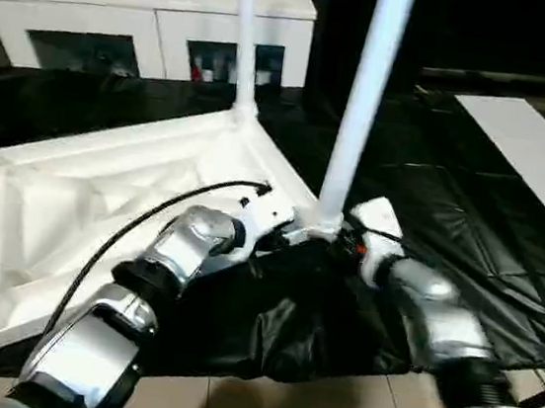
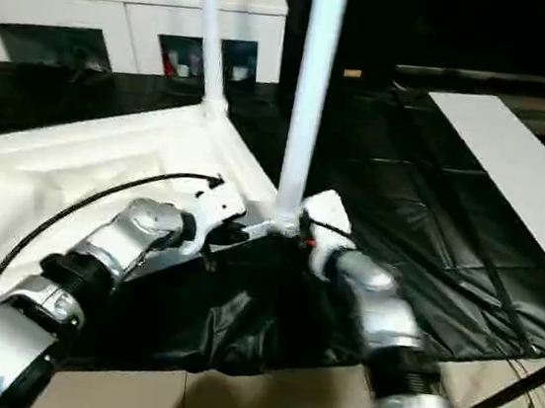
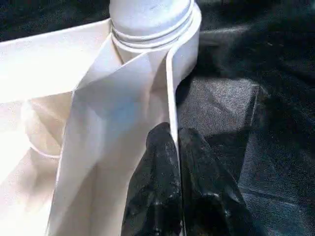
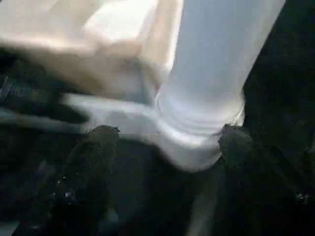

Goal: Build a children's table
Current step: Rotate leg to tighten

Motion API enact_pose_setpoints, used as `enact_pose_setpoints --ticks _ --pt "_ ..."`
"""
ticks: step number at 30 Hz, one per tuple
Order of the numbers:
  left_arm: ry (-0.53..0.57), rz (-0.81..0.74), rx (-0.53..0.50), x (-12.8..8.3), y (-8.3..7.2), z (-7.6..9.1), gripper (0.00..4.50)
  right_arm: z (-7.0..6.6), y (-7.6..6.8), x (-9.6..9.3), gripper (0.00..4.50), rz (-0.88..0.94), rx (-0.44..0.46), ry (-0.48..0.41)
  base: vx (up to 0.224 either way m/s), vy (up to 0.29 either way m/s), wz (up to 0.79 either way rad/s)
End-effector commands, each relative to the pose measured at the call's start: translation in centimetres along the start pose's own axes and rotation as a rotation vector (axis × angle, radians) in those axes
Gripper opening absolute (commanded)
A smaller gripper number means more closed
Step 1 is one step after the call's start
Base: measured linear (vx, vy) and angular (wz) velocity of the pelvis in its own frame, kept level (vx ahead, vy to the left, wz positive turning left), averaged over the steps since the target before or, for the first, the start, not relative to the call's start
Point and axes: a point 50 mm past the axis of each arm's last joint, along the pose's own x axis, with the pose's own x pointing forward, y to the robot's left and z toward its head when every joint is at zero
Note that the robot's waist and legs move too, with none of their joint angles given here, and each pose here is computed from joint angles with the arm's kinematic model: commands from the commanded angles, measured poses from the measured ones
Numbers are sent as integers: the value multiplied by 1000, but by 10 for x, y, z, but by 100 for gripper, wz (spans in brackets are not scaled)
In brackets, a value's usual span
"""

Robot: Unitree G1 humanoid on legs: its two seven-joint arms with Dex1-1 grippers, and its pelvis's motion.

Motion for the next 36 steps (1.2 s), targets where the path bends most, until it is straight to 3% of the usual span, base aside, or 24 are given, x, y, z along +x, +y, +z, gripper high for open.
enact_pose_setpoints --ticks 1,3,4,6,10,11,12,16,21,23,25,27,28,29,31,36 --pt "62 -67 63 -2 -7 -21 0 -2 -1 -24 349 207 -99 14 0 0 0" --pt "32 -93 85 -2 -9 -18 0 -5 -2 -32 349 243 -120 30 0 0 0" --pt "-44 -158 136 -1 -15 -10 0 -10 -5 -46 349 303 -146 61 0 0 0" --pt "-102 -180 178 2 -20 0 0 -12 -6 -55 349 341 -151 80 0 0 0" --pt "-152 -133 199 7 -20 12 0 -8 -1 -55 349 367 -152 60 0 0 0" --pt "-169 -121 165 8 -19 16 0 -6 2 -54 349 377 -152 48 0 0 0" --pt "-187 -98 138 9 -16 20 46 -4 5 -52 358 389 -153 37 0 0 0" --pt "-232 -62 79 -2 -3 25 81 3 15 -45 358 438 -159 -9 0 0 0" --pt "-264 13 67 -24 11 23 113 13 22 -36 358 470 -155 -59 0 0 0" --pt "-279 27 58 -39 17 20 113 20 23 -27 358 432 -160 -90 0 0 0" --pt "-312 41 29 -73 22 16 113 33 21 -9 358 312 -164 -149 0 0 0" --pt "-320 24 -3 -94 19 12 113 41 19 0 358 237 -163 -188 0 0 0" --pt "-320 24 -3 -94 19 12 113 41 19 0 358 237 -163 -188 0 0 0" --pt "-277 -42 -32 -115 9 -1 113 47 18 6 358 177 -131 -217 0 0 0" --pt "-213 -132 -66 -133 -8 -15 113 52 16 11 358 125 -106 -243 0 0 0" --pt "-136 -184 -145 -147 -27 -33 113 54 9 18 358 30 -84 -240 0 0 0"
